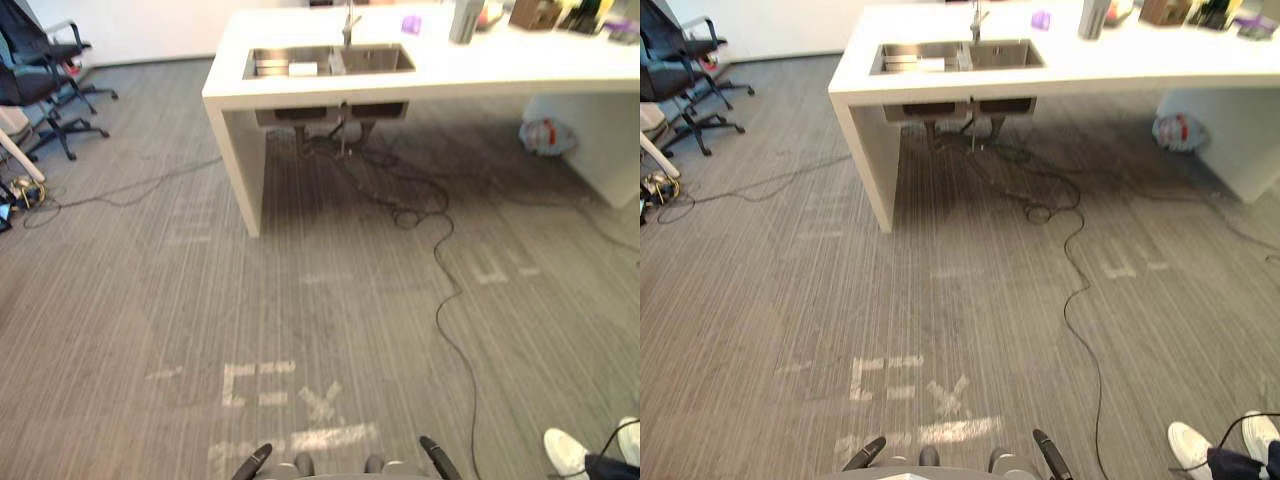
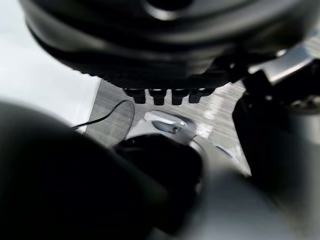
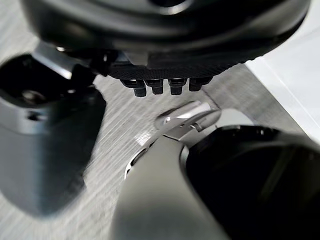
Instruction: Walk over to the sink, pick up the cup, carry it to the dishwasher, place the cup inside the dishwasher, then close the dishwasher door
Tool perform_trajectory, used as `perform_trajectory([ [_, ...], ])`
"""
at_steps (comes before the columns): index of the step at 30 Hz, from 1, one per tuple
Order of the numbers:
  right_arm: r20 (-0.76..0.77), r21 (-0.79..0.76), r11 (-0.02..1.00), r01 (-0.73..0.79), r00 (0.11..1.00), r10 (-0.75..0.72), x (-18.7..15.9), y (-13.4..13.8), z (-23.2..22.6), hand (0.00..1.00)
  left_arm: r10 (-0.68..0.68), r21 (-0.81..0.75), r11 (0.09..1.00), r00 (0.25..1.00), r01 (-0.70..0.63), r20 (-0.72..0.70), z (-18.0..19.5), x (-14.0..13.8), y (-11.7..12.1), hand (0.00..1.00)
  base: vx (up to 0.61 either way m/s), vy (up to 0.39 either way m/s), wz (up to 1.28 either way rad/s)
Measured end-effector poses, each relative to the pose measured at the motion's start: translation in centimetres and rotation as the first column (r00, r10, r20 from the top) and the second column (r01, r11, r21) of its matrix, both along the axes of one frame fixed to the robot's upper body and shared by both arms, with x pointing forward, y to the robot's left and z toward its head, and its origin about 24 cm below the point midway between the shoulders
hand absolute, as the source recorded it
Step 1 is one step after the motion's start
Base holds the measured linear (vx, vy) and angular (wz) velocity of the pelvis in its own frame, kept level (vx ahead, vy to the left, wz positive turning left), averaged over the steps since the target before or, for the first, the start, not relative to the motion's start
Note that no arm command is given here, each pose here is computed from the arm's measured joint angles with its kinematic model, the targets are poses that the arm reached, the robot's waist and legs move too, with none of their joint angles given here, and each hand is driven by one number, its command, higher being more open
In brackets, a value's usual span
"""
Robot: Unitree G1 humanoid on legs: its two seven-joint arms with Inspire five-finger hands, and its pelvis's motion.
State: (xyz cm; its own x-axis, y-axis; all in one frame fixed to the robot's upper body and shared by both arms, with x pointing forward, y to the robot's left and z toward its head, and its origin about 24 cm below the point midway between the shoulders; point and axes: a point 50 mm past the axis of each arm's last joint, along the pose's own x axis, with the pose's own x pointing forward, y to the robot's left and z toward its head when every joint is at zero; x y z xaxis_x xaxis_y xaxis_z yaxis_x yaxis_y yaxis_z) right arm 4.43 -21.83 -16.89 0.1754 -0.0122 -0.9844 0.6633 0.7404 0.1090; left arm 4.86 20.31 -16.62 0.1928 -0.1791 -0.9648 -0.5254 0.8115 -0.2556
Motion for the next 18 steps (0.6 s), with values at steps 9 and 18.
perform_trajectory([
  [9,0.148,-0.106,0.994,-0.011,0.989,0.026,4.9,0.0,0.9,1.0,0.029,-0.011,1.0,0.998,-0.028,0.058,0.3,2.1,0.0,1.0,0.07,-0.03,-0.07],
  [18,0.355,-0.195,0.977,-0.088,0.922,0.154,10.9,-1.1,3.3,1.0,-0.016,0.054,0.998,0.993,0.009,0.119,0.5,3.8,-0.1,1.0,0.02,-0.007,0.03],
])
